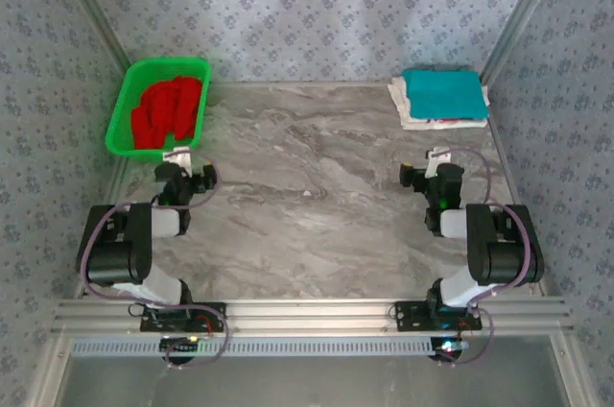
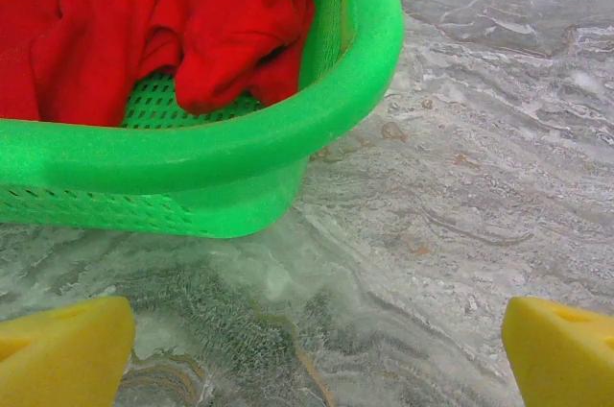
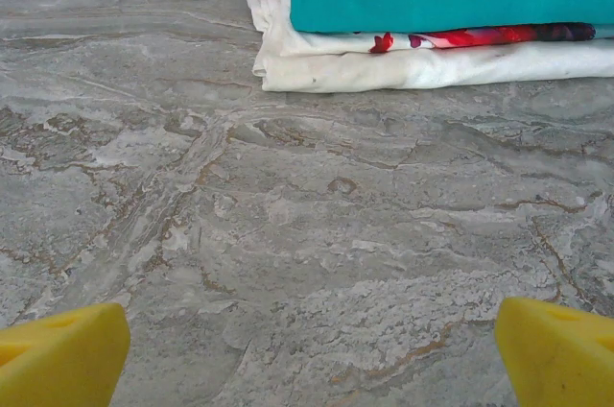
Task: Fold and stack the t-shirts
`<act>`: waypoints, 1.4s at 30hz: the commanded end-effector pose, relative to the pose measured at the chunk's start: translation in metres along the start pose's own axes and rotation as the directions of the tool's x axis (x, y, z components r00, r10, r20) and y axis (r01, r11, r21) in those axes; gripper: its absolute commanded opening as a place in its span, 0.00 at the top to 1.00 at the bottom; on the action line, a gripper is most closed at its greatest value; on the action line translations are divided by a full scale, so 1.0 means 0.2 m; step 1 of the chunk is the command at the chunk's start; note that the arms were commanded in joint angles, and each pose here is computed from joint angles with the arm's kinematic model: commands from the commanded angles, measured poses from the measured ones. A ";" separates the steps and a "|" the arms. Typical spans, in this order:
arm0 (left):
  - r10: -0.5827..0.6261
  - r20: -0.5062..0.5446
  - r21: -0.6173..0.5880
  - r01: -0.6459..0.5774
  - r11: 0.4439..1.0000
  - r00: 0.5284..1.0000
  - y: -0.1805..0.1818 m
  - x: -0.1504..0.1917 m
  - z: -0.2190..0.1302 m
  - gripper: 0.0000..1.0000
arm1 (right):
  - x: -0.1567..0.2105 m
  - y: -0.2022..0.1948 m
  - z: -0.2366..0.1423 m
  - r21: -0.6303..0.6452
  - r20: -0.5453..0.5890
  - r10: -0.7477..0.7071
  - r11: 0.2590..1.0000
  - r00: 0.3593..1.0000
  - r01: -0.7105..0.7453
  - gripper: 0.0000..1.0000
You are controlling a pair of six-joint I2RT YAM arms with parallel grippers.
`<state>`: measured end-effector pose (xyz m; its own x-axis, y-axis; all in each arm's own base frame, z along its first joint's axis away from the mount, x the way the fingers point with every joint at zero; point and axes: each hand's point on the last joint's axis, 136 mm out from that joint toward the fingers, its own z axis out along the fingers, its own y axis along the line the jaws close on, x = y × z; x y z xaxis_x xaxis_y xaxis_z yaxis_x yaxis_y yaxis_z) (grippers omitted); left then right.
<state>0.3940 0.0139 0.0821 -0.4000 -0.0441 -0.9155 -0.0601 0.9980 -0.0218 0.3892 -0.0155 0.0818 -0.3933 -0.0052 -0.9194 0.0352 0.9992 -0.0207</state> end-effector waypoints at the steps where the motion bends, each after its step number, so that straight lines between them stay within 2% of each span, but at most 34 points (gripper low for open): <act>1: 0.009 0.019 -0.006 -0.009 1.000 1.000 0.00 -0.04 0.01 0.02 | -0.03 0.01 0.01 -0.006 0.009 -0.007 1.000 1.000 0.007 0.00; 13: -0.002 0.020 0.004 0.002 1.000 1.000 0.00 -0.04 0.01 0.02 | -0.02 0.00 0.01 -0.020 0.008 0.012 1.000 1.000 -0.012 0.00; 17: -0.004 0.035 0.014 0.003 1.000 0.999 0.00 -0.07 0.00 0.02 | -0.04 -0.02 0.01 0.017 0.018 0.005 1.000 1.000 -0.005 0.00; 19: 0.052 -0.007 0.026 -0.052 0.998 0.999 -0.06 -0.19 -0.04 0.03 | -0.12 -0.08 -0.05 0.151 -0.012 0.000 0.989 1.000 0.001 0.00; 20: 0.062 -0.028 0.008 -0.062 0.998 0.998 -0.08 -0.30 -0.08 0.07 | -0.21 -0.09 -0.10 0.163 -0.048 0.034 0.986 0.998 -0.025 0.00; 22: -0.007 0.023 -0.012 0.008 1.000 1.000 -0.09 -0.53 -0.20 0.08 | -0.38 -0.12 -0.18 0.181 -0.072 0.193 0.967 0.979 -0.177 0.00; 23: -0.072 0.066 -0.010 0.073 0.997 0.995 -0.08 -0.66 -0.25 0.06 | -0.48 -0.10 -0.21 0.159 -0.069 0.250 0.959 0.966 -0.237 0.00; 25: -0.156 0.053 -0.017 0.157 0.987 0.986 -0.05 -0.81 -0.28 0.07 | -0.62 0.01 -0.22 0.065 -0.091 0.273 0.961 0.958 -0.268 0.06; 28: -0.198 -0.056 -0.030 0.197 0.980 0.979 -0.02 -0.95 -0.21 0.14 | -0.80 0.18 -0.17 -0.006 -0.121 0.214 0.976 0.969 -0.216 0.06; 33: -0.213 -0.186 -0.070 0.203 0.977 0.959 0.08 -1.06 0.00 0.11 | -0.98 0.47 -0.02 -0.094 -0.202 0.109 0.987 0.973 -0.130 0.04; 38: -0.235 -0.262 -0.118 0.211 0.970 0.936 0.19 -1.04 0.26 0.10 | -1.03 0.69 0.03 -0.199 -0.232 0.047 0.975 0.972 -0.094 0.05; 42: -0.235 -0.319 -0.119 0.207 0.971 0.918 0.24 -0.97 0.48 0.09 | -0.99 0.77 0.02 -0.234 -0.240 0.022 0.969 0.970 -0.080 0.06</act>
<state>0.5550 0.0741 0.2291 -0.5909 -0.2822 -0.7558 -0.2584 0.9537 -0.1541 0.4834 0.1309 0.2467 -0.5981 0.0472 -0.8001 -0.1158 0.9827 0.1445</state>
